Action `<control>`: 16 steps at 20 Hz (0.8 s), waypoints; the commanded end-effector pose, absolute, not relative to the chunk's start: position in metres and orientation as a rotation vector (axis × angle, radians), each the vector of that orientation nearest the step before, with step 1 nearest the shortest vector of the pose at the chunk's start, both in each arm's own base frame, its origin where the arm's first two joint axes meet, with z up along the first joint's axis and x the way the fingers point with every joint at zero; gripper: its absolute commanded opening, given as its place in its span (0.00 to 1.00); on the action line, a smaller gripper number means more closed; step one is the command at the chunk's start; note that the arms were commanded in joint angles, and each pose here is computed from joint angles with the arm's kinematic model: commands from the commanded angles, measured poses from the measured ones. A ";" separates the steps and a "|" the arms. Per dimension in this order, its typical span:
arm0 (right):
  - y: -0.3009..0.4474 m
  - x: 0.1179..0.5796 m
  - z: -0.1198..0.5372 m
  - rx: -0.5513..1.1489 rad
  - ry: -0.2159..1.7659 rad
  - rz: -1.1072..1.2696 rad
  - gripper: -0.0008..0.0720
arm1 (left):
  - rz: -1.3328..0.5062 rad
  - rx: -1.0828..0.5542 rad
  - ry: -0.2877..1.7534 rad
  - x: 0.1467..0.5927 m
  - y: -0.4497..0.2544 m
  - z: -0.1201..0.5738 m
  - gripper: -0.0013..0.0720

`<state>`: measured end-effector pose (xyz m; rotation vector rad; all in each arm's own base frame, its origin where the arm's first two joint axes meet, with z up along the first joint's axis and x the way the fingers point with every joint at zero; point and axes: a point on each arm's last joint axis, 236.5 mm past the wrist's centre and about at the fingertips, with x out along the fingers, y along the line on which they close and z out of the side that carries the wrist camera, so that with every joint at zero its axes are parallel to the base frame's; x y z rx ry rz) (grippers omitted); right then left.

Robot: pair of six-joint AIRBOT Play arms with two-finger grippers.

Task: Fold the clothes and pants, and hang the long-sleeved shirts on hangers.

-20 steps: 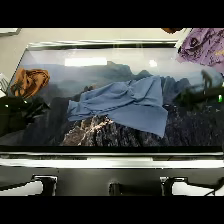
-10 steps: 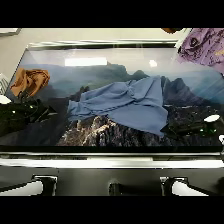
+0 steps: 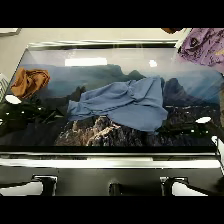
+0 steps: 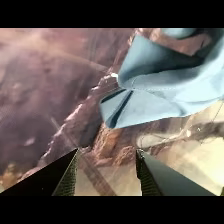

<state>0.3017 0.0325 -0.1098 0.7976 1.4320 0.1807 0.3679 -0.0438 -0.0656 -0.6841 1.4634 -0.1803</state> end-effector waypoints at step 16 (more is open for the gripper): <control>0.044 0.330 0.001 0.743 1.158 0.262 0.05 | -0.263 -0.570 1.395 0.408 -0.100 -0.098 0.04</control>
